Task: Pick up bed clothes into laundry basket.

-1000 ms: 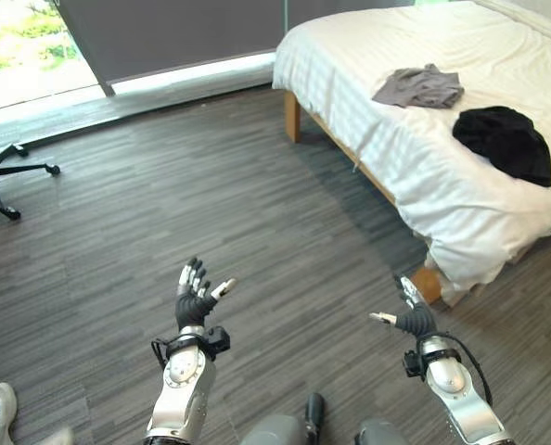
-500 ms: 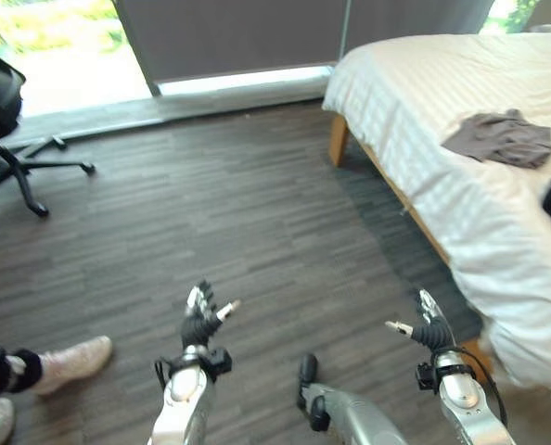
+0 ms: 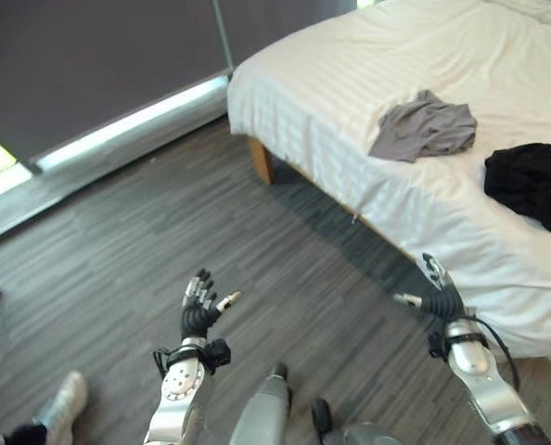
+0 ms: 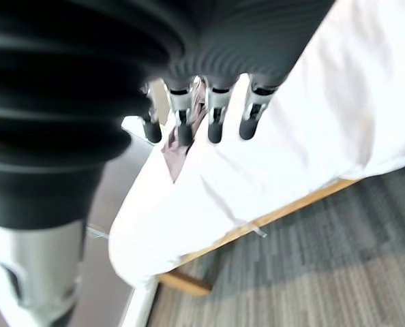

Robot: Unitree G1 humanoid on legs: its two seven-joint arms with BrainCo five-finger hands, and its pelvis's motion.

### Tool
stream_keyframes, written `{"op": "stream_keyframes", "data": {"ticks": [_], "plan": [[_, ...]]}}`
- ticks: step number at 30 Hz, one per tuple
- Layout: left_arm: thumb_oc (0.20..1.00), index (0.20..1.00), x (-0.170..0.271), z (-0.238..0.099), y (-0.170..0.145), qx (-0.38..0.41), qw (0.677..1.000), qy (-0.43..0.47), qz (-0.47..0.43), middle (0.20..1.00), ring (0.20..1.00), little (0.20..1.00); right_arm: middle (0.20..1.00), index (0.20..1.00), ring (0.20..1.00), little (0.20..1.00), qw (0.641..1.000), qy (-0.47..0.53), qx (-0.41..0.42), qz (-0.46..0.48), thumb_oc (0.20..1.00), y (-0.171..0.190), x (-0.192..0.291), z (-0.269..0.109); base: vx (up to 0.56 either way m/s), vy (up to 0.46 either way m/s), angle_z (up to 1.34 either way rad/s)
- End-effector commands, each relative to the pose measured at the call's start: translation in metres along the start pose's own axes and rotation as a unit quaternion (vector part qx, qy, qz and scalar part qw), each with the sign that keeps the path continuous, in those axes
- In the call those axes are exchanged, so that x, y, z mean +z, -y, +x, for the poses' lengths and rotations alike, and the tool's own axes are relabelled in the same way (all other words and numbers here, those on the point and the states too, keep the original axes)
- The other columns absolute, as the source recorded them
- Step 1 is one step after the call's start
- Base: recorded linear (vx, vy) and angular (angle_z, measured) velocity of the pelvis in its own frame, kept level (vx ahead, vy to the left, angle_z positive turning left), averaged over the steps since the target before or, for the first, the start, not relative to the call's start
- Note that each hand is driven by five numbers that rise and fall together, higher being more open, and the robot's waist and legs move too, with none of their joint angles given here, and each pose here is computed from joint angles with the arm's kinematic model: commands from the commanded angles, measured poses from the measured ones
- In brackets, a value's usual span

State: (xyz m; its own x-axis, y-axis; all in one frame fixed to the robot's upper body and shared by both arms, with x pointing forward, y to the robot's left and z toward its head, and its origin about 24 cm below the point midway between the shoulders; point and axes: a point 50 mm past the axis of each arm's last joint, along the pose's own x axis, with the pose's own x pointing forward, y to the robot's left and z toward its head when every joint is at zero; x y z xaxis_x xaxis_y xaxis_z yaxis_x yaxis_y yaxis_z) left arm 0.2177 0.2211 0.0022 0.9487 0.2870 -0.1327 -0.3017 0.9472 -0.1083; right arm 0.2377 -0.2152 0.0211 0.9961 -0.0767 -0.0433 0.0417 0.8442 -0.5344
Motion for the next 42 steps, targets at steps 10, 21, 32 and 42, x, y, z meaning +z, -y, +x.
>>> {"op": "stream_keyframes", "data": {"ticks": [10,21,32,42], "plan": [[1.0,1.0,0.02,0.004,-0.005,-0.024,0.995,0.05,0.079,1.0,1.0,1.0,1.0,1.0,1.0,1.0,0.995,0.056,-0.053,-0.066,1.0,0.013,0.021,-0.003,0.22,0.25,-1.13],[1.0,1.0,0.019,0.011,-0.043,-0.005,0.995,0.029,0.095,1.0,1.0,1.0,1.0,1.0,1.0,1.0,0.98,0.042,-0.163,-0.107,1.0,0.076,0.023,0.033,0.25,0.026,-0.39],[1.0,1.0,0.012,-0.002,-0.051,0.012,0.998,0.019,0.063,1.0,1.0,1.0,1.0,1.0,1.0,1.0,0.958,0.003,-0.234,-0.165,1.0,0.147,0.016,0.036,0.19,-0.052,0.12],[1.0,1.0,-0.005,-0.015,-0.053,0.028,0.999,-0.01,0.037,1.0,1.0,1.0,1.0,1.0,1.0,1.0,0.915,0.011,-0.319,-0.248,1.0,0.212,0.053,0.058,0.12,-0.003,-0.15]]}}
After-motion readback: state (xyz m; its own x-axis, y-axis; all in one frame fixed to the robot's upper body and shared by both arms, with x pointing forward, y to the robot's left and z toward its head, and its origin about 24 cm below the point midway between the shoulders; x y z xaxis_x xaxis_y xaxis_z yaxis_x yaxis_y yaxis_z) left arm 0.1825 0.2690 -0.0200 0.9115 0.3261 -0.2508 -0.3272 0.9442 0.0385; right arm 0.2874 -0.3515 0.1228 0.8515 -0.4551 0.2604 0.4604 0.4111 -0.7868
